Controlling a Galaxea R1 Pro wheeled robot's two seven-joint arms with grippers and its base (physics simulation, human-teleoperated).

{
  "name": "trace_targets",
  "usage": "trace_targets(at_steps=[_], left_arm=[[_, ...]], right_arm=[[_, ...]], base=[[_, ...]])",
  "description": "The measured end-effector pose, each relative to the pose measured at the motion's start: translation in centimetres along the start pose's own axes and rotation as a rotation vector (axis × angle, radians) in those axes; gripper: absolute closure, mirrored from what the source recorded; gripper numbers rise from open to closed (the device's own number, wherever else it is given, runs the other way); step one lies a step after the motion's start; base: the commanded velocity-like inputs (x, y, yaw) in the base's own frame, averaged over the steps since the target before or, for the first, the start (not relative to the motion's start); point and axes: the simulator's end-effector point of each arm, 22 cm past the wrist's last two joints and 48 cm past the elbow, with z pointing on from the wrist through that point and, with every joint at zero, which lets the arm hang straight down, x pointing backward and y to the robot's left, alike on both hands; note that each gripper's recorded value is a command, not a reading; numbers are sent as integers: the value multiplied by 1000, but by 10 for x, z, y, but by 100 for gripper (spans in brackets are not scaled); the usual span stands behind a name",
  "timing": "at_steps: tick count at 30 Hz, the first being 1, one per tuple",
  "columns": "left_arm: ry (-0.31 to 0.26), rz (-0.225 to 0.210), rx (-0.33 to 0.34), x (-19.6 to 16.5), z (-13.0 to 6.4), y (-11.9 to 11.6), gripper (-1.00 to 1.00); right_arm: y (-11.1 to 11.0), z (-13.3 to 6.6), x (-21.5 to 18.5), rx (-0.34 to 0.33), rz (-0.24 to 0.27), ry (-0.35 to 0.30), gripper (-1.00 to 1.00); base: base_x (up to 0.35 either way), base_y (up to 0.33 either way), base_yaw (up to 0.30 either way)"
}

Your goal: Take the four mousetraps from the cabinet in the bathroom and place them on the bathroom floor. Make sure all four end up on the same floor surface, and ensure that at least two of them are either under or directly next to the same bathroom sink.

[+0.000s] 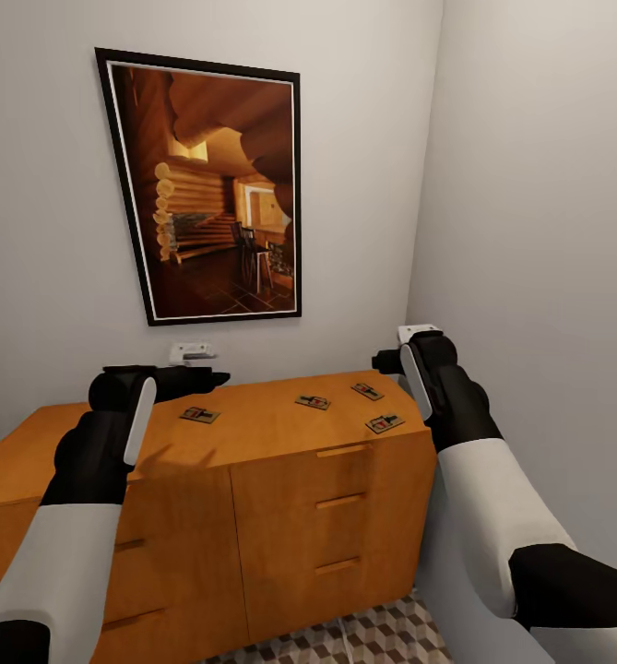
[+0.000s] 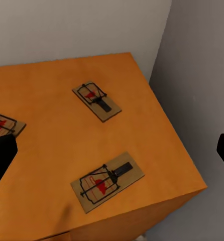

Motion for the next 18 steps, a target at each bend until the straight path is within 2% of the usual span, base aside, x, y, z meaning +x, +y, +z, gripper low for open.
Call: trace_targets(at_steps=[18], left_arm=[[0, 0, -1, 0, 0, 0, -100]], right_arm=[[1, 0, 0, -3, -2, 0, -100]], base=[[5, 0, 0]])
